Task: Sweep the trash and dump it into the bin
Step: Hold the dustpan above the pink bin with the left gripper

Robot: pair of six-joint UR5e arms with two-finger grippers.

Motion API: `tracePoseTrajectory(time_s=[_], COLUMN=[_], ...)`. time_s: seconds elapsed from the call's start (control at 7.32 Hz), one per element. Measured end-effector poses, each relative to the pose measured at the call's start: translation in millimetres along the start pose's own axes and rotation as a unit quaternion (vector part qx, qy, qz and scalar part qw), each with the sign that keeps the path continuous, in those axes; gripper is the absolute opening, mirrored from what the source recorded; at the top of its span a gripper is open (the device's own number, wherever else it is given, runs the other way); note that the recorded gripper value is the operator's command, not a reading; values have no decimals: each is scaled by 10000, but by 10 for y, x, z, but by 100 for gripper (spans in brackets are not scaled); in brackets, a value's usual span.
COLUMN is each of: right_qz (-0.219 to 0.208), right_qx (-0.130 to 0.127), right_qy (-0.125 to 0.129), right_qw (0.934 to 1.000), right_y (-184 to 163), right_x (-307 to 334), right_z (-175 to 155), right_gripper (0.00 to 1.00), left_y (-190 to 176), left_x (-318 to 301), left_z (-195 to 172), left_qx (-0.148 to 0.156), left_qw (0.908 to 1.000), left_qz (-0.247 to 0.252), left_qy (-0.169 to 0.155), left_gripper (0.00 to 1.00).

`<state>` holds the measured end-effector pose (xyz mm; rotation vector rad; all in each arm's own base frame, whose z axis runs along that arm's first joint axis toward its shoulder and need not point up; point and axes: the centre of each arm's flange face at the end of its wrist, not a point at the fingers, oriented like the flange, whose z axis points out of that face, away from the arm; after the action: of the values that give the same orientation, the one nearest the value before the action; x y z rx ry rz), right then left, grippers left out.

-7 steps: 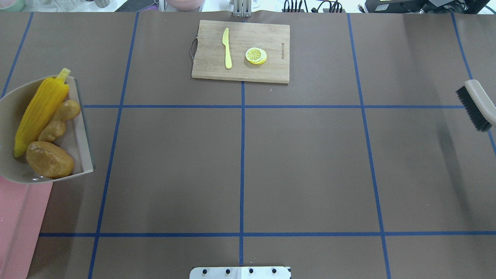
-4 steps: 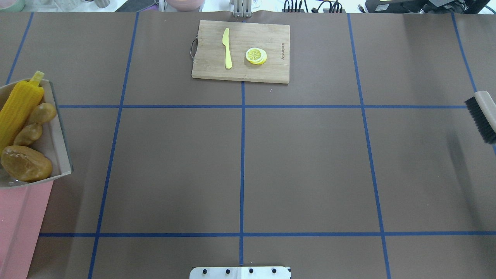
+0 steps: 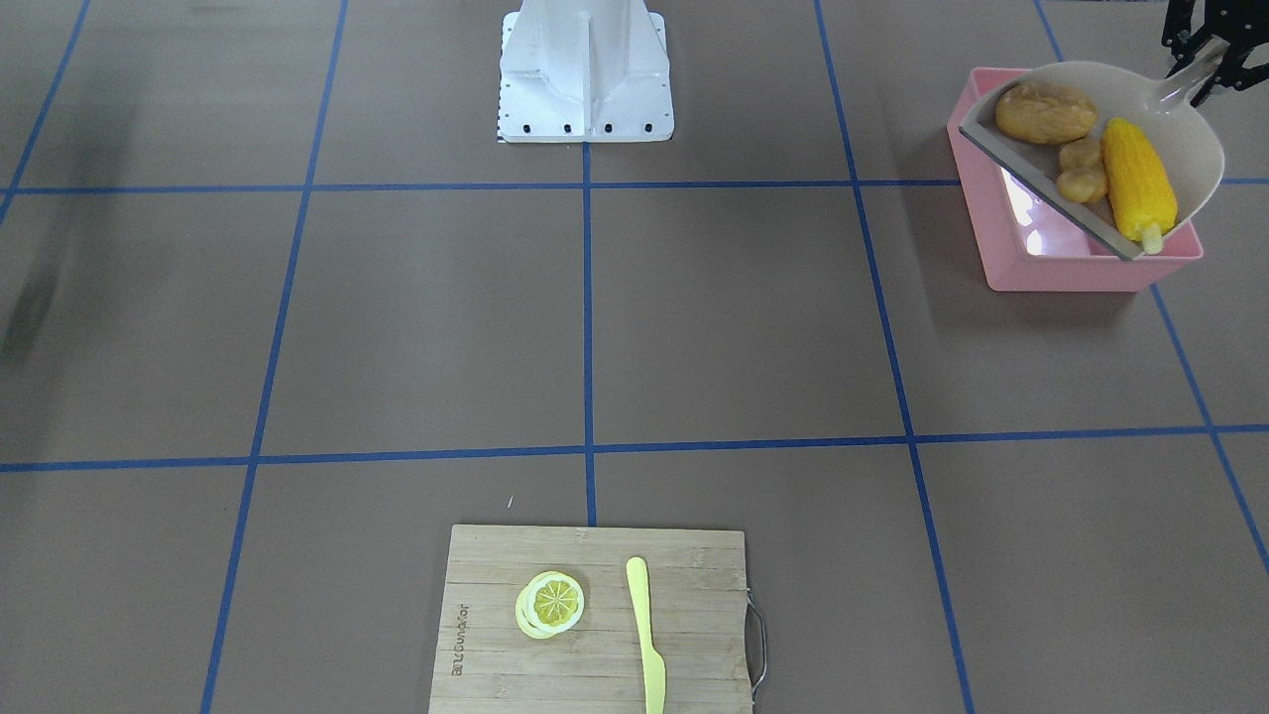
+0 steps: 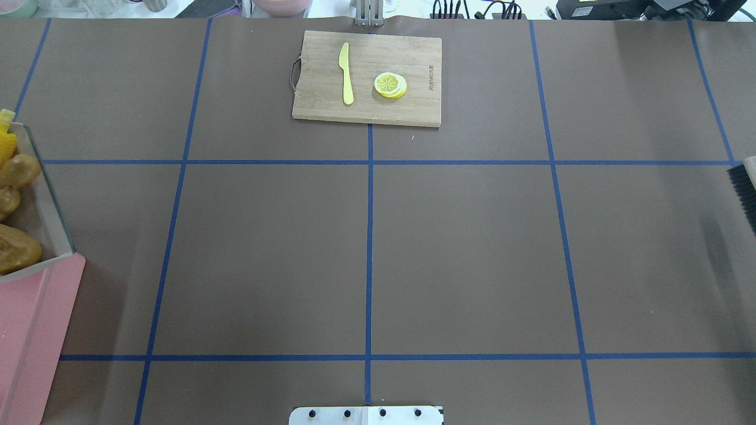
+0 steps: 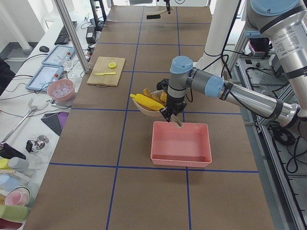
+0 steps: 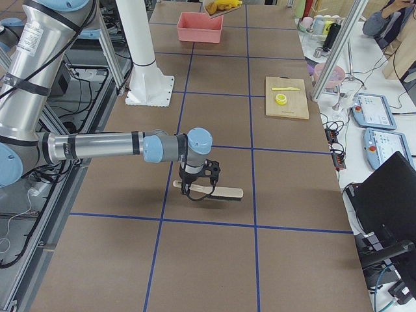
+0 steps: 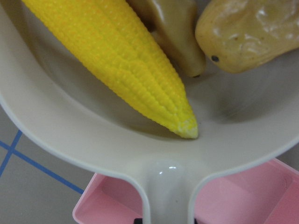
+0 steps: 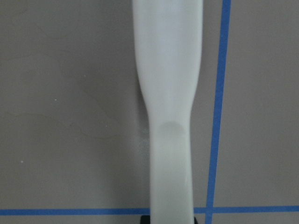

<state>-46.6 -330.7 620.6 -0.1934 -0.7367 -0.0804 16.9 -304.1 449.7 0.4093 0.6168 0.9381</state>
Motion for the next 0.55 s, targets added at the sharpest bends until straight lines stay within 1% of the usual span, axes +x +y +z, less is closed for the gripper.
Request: tracePoseTrajectory(time_s=[0.27, 0.55], right_qz=[-7, 17], right_qx=[189, 295], right_qy=[-56, -100], right_qw=[9998, 9995], right_y=[-50, -186], right_x=[235, 156], right_z=[295, 366], right_gripper=[0, 0], left_y=[224, 433], left_x=[-88, -140], left_z=[-109, -175], left_qx=[-125, -209], left_qw=[9998, 9997], left_qz=[-152, -96], left_qy=[-1, -22], left_gripper=[0, 0])
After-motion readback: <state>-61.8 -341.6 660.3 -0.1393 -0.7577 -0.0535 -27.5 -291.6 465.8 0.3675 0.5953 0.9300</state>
